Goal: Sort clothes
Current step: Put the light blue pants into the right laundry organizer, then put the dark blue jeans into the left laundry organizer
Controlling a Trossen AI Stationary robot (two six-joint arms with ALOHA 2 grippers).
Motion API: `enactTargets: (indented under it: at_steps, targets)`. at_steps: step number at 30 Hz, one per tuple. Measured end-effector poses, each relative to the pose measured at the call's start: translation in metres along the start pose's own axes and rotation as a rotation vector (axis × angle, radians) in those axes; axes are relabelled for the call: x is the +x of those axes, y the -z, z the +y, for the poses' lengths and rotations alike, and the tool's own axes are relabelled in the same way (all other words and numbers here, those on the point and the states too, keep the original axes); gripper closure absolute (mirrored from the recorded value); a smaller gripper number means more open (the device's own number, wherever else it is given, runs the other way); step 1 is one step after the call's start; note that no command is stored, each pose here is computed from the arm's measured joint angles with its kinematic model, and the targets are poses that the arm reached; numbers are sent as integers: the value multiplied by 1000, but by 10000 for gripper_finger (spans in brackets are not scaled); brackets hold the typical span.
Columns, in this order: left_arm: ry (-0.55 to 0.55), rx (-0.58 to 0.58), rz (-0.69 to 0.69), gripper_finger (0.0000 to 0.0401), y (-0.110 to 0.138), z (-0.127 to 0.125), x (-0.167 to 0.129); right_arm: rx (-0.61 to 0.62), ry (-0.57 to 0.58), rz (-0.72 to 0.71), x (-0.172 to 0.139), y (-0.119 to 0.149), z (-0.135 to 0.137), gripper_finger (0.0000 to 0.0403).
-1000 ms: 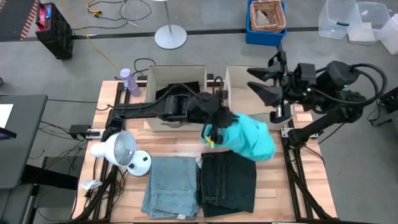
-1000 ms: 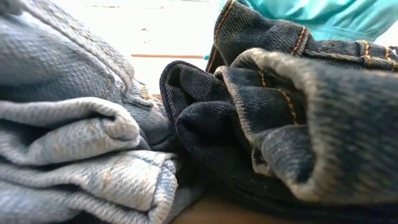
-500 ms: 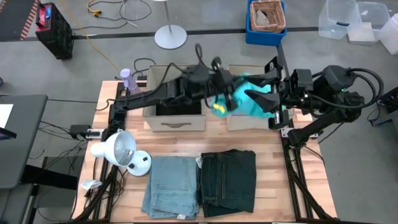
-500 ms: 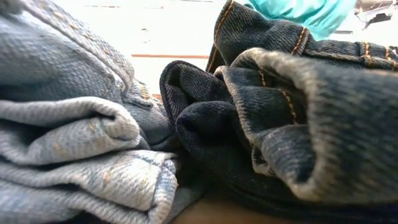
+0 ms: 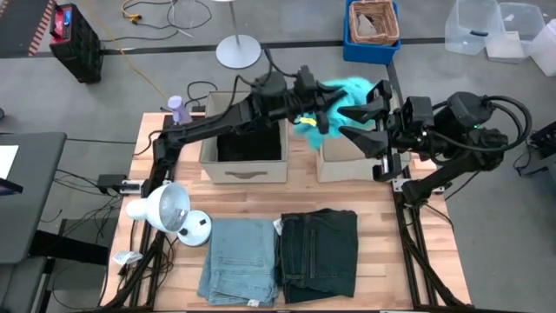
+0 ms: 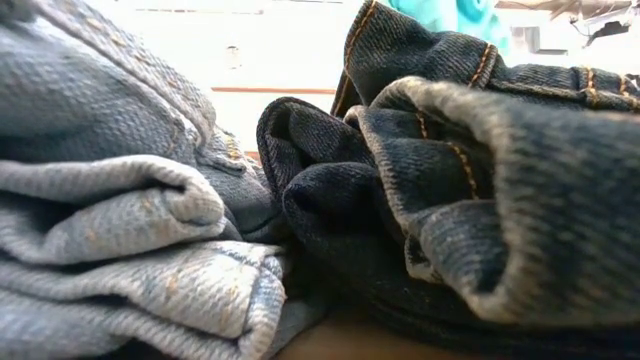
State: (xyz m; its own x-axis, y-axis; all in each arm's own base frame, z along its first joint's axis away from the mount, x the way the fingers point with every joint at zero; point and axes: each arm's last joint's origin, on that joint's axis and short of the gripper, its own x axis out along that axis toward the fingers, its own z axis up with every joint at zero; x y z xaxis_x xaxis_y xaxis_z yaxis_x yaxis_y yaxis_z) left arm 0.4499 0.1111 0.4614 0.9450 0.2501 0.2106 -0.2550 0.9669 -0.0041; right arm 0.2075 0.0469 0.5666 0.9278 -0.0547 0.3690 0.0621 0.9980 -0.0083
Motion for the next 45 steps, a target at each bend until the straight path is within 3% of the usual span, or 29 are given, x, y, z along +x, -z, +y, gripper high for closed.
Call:
enactTargets:
  at_steps: [9, 16, 23, 36, 40, 45]
  targets:
    - [33, -111, 122, 397, 48, 13, 4, 0, 2, 8, 4, 4, 1, 223]
    - [17, -184, 174, 381, 65, 22, 3, 4, 29, 12, 5, 4, -1, 223]
    - [-16, -177, 164, 340, 64, 23, 3, 19, 28, 13, 5, 4, 0, 223]
    - [-26, -201, 172, 162, 56, 24, -1, 20, 27, 16, 5, 5, 0, 223]
    - [-1, -164, 173, 159, 34, 24, -13, 19, 27, 21, 4, 5, 0, 223]
    - [15, -35, 175, 192, 3, 20, -34, 11, 24, 51, 4, 8, 0, 223]
